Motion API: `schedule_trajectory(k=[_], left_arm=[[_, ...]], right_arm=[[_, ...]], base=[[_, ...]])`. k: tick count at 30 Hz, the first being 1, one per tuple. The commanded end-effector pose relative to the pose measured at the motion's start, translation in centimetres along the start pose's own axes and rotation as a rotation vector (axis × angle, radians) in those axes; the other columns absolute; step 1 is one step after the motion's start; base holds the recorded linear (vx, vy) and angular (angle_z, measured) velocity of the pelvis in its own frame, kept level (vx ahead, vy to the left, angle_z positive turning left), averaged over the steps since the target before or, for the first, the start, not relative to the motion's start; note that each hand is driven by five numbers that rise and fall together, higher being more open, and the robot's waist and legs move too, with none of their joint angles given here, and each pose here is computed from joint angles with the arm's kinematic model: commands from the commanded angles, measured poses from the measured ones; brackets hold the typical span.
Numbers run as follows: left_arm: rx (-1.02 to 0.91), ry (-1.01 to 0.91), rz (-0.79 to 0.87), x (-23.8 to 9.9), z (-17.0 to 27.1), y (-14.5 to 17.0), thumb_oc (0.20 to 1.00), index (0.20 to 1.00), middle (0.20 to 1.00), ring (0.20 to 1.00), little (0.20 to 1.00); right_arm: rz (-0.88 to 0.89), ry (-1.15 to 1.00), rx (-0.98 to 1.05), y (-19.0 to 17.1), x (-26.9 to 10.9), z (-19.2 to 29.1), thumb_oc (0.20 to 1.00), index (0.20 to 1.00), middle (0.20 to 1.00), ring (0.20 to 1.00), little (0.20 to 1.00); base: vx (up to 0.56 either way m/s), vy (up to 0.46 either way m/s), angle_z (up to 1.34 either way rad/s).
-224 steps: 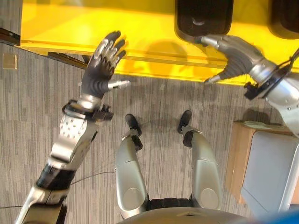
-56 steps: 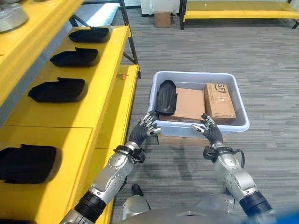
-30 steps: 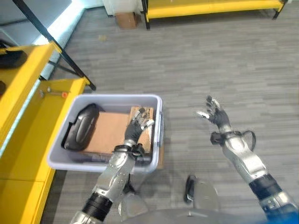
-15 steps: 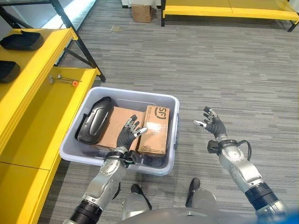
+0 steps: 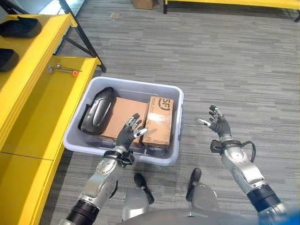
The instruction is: Move parts from the plastic box to the shelf.
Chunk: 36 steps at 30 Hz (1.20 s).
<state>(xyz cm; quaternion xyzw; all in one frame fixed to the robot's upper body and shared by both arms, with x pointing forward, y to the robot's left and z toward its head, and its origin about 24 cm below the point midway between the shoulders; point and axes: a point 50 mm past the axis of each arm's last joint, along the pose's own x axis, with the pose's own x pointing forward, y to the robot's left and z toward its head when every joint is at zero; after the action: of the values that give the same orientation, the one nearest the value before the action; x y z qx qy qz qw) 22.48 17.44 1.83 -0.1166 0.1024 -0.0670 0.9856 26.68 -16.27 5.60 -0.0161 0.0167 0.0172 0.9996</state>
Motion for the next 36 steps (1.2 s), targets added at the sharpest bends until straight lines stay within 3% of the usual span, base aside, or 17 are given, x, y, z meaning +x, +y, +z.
schedule_trajectory(k=[1, 8, 17, 27, 36], left_arm=[[-0.018, -0.12, -0.032, -0.1, 2.3, -1.8, 1.0, 1.0, 1.0, 1.0, 1.0], [-0.106, -0.155, -0.034, 0.7, 2.5, -2.8, 1.0, 1.0, 1.0, 1.0, 1.0], [-0.059, -0.17, -0.012, 0.3, 3.5, -1.3, 1.0, 1.0, 1.0, 1.0, 1.0], [-0.053, -0.145, -0.04, 1.9, 3.1, -2.0, 1.0, 1.0, 1.0, 1.0, 1.0], [0.01, -0.06, -0.132, 2.3, 1.8, -3.0, 1.0, 1.0, 1.0, 1.0, 1.0]], right_arm=[[0.065, -0.156, -0.045, -0.2, 0.1, 2.8, 1.0, 1.0, 1.0, 1.0, 1.0], [0.09, -0.225, -0.044, -0.6, 0.0, 3.4, 1.0, 1.0, 1.0, 1.0, 1.0], [0.044, -0.208, -0.07, -1.0, 0.9, 2.8, 1.0, 1.0, 1.0, 1.0, 1.0], [-0.003, -0.225, -0.107, -2.4, 1.9, 4.0, 1.0, 1.0, 1.0, 1.0, 1.0], [-0.175, -0.126, -0.068, -4.8, 1.1, 1.4, 1.0, 1.0, 1.0, 1.0, 1.0]], base=[[0.09, -0.075, -1.26], [-0.01, -0.112, -0.25], [0.02, -0.035, 0.04], [-0.04, 0.392, -0.21], [0.0, 0.509, 0.18]])
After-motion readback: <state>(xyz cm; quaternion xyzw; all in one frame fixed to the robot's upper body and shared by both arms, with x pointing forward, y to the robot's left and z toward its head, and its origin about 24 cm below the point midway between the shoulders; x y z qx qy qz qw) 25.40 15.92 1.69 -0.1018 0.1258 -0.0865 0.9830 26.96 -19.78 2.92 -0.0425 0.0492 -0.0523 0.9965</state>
